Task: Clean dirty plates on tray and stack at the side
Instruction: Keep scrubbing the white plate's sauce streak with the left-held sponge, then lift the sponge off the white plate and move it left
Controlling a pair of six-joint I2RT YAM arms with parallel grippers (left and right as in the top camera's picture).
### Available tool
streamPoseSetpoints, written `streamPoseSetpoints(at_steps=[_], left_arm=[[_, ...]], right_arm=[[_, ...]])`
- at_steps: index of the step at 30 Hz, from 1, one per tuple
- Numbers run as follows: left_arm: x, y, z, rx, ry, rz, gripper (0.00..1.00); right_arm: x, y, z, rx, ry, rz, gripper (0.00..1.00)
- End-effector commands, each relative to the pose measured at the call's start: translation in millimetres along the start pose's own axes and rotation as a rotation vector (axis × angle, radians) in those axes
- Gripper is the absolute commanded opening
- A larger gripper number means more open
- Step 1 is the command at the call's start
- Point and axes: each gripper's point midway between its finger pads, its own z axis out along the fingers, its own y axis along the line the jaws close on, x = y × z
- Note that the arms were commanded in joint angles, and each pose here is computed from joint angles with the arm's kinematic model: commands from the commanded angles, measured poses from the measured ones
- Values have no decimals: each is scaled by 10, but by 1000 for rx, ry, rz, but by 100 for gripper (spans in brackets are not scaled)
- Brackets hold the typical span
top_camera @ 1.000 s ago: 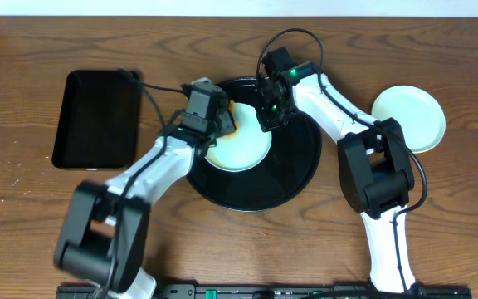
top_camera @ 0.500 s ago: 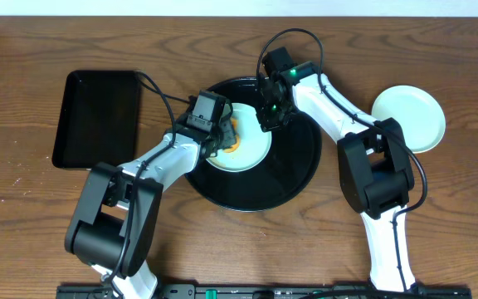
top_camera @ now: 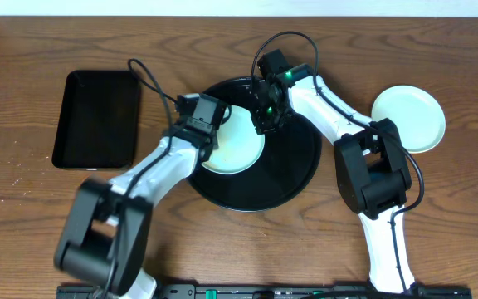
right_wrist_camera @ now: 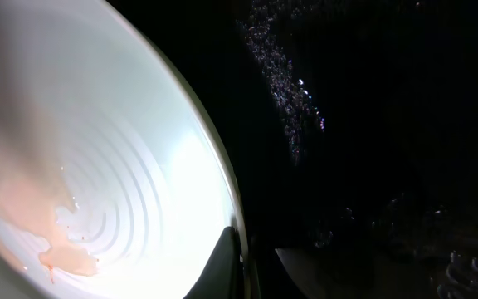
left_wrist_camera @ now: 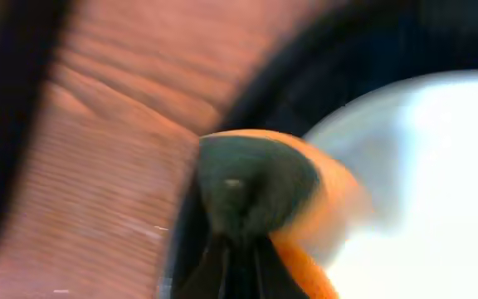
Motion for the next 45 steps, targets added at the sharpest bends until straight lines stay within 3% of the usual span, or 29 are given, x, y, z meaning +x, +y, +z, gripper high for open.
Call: streamPoseSetpoints(at_steps=[1,7,11,17,25,29,32,37,41,45], left_arm=[[-392,248,-365,-38,-146,-59,8],[-309,-159,-550,232,-67,-75,8],[-41,-360,-450,327,74,-212,8],[320,-587,-205,375,264,-337,8],[608,-708,76,378,366,-322,8],[621,-699,85,392,346,-206,7],[620,-590,131,337,320,-159,8],[499,-147,212,104,209,-76,7],[274,109,180,-29,93,10,7],[-1,283,37,-115,-24,-6,8]], right_arm=[[216,-200,289,71,86,0,1],[208,-199,290,71,83,-1,1],[208,-199,290,71,83,-1,1],[208,-199,290,71,82,-1,1],[211,-200,289,71,84,-1,1],[212,-200,289,71,84,0,1],[219,-201,290,71,87,0,1],[221,-202,290,72,87,0,1],[218,-201,290,72,86,0,1],[214,-201,291,71,85,-1,1]])
